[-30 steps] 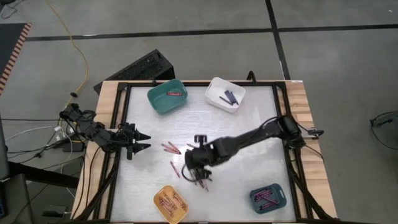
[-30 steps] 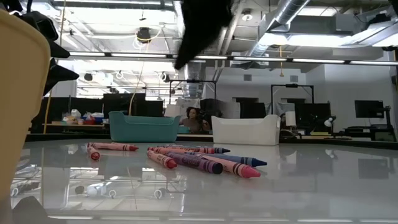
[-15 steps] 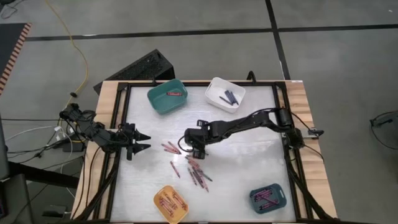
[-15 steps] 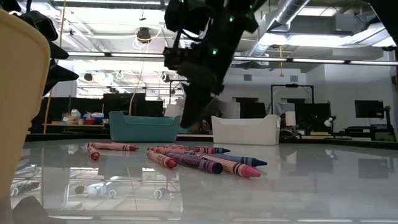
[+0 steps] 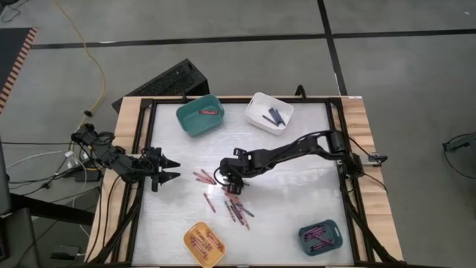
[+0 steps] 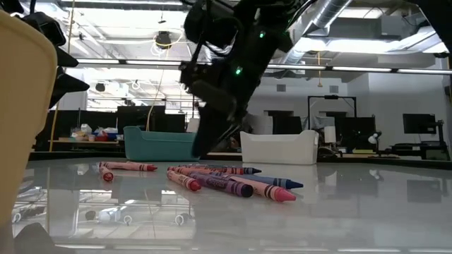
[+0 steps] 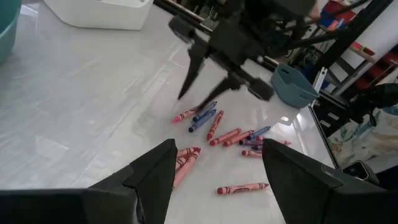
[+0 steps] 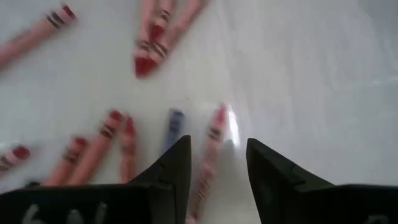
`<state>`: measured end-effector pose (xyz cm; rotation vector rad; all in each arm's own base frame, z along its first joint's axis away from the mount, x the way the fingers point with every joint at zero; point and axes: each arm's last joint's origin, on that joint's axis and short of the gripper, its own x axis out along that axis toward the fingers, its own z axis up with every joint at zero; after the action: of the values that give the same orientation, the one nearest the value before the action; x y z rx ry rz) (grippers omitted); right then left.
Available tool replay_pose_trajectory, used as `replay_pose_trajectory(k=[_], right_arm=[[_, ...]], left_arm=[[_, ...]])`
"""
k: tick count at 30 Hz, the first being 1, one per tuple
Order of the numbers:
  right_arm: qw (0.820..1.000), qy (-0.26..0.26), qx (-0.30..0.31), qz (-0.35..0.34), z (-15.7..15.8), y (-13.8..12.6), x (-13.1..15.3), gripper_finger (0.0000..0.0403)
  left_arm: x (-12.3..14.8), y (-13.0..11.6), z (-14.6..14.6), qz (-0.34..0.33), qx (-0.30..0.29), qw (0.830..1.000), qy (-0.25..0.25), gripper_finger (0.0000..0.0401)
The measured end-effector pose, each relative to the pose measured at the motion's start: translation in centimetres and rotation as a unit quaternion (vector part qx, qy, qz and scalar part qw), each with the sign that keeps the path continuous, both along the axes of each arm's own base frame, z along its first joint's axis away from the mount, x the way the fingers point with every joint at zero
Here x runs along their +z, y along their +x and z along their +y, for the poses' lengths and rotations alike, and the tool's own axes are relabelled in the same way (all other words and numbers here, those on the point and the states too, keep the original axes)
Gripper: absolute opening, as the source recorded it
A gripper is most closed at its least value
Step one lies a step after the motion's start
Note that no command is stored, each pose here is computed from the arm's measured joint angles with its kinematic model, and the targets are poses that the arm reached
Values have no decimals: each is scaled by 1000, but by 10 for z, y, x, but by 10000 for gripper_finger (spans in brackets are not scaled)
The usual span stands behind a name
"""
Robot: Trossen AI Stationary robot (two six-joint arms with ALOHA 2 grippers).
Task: Sort crayons
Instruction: Put the pink crayon into the yellow bin
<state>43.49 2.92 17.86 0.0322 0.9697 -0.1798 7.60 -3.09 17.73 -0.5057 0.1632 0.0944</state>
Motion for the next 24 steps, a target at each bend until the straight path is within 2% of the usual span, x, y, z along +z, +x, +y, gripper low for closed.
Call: replay_pose_trajectory(k=[3, 10, 14, 20, 24], right_arm=[[1000, 0, -1, 17, 0, 2, -15, 147], [1000, 6, 6, 30, 4, 5, -27, 138], [1000, -4, 1, 31, 6, 4, -28, 103], [999, 2, -24, 26, 6, 4, -26, 13], [1000, 0, -20, 14, 11, 7, -22, 10]], left_arm=[[0, 0, 0, 0, 0, 1000, -2, 228], [0, 0, 0, 0, -4, 1000, -6, 228], [0, 0, 0, 0, -4, 1000, -7, 228], [0, 0, 0, 0, -4, 1000, -7, 228], [0, 0, 0, -1, -3, 1000, -7, 228]])
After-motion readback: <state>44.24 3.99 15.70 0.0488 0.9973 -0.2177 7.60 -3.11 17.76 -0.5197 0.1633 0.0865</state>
